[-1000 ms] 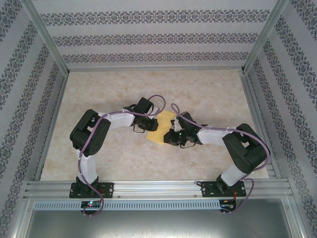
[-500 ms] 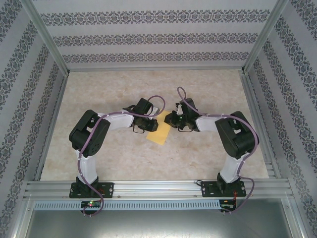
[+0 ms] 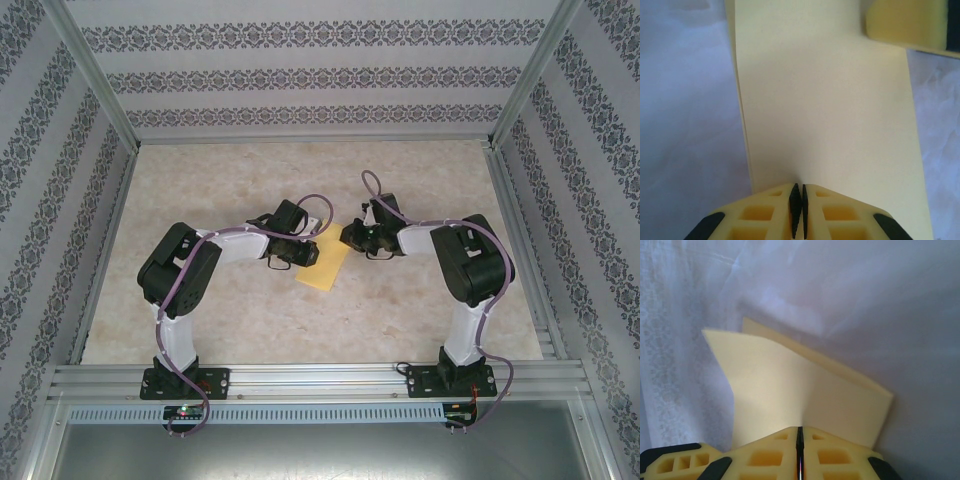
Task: Fold a paper plane with a square sheet of paper (pick it up from the middle)
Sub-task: Fold the square sheet of paper in half at the center of the table, then move the square sheet of paper to the center of the table.
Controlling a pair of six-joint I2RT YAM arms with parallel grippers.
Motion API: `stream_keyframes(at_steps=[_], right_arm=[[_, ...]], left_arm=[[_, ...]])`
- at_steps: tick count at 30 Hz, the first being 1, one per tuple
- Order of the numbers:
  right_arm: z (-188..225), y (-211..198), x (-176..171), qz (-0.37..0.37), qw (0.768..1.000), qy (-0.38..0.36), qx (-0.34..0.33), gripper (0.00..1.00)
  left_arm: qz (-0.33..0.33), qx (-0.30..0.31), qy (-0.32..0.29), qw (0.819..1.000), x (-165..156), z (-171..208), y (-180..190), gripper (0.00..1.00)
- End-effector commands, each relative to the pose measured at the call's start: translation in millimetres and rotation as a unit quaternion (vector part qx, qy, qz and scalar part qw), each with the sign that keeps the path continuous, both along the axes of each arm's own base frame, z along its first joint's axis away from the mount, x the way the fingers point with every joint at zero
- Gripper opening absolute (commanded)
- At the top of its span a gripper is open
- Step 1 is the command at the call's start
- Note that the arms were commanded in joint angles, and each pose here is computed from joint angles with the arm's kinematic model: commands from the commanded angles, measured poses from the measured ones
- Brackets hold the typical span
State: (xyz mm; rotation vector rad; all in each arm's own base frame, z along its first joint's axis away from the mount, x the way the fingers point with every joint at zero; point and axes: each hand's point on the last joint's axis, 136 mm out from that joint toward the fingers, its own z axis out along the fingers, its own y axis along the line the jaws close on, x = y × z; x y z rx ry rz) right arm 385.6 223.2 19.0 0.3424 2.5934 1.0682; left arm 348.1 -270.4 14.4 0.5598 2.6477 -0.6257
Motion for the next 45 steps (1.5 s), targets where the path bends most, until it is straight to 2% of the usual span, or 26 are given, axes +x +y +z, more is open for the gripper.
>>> stream_keyframes(at_steps=[1, 11, 26, 34, 42, 45], right_arm=[[-14, -21, 11, -0.015, 0.999, -0.002, -0.034, 0.1], [-15, -46, 26, -0.04, 0.999, -0.002, -0.037, 0.1], [19, -43, 31, -0.019, 0.999, -0.023, -0.038, 0.1], [33, -35, -5, 0.0, 1.0, -0.013, -0.013, 0.21], [34, -8, -39, 0.043, 0.999, 0.005, 0.019, 0.34], [33, 3, -48, 0.064, 0.998, 0.009, 0.019, 0.37]], left_arm=[[0.02, 0.143, 0.113, 0.983, -55, -69, 69, 0.17], [0.017, 0.146, 0.121, 0.982, -61, -71, 72, 0.17], [0.023, 0.1, 0.141, 0.985, -63, -56, 55, 0.18], [0.042, 0.057, 0.15, 0.986, -64, -31, 44, 0.18], [0.076, -0.019, 0.162, 0.984, -59, 0, 22, 0.21], [0.095, -0.056, 0.17, 0.979, -57, 8, 13, 0.25]])
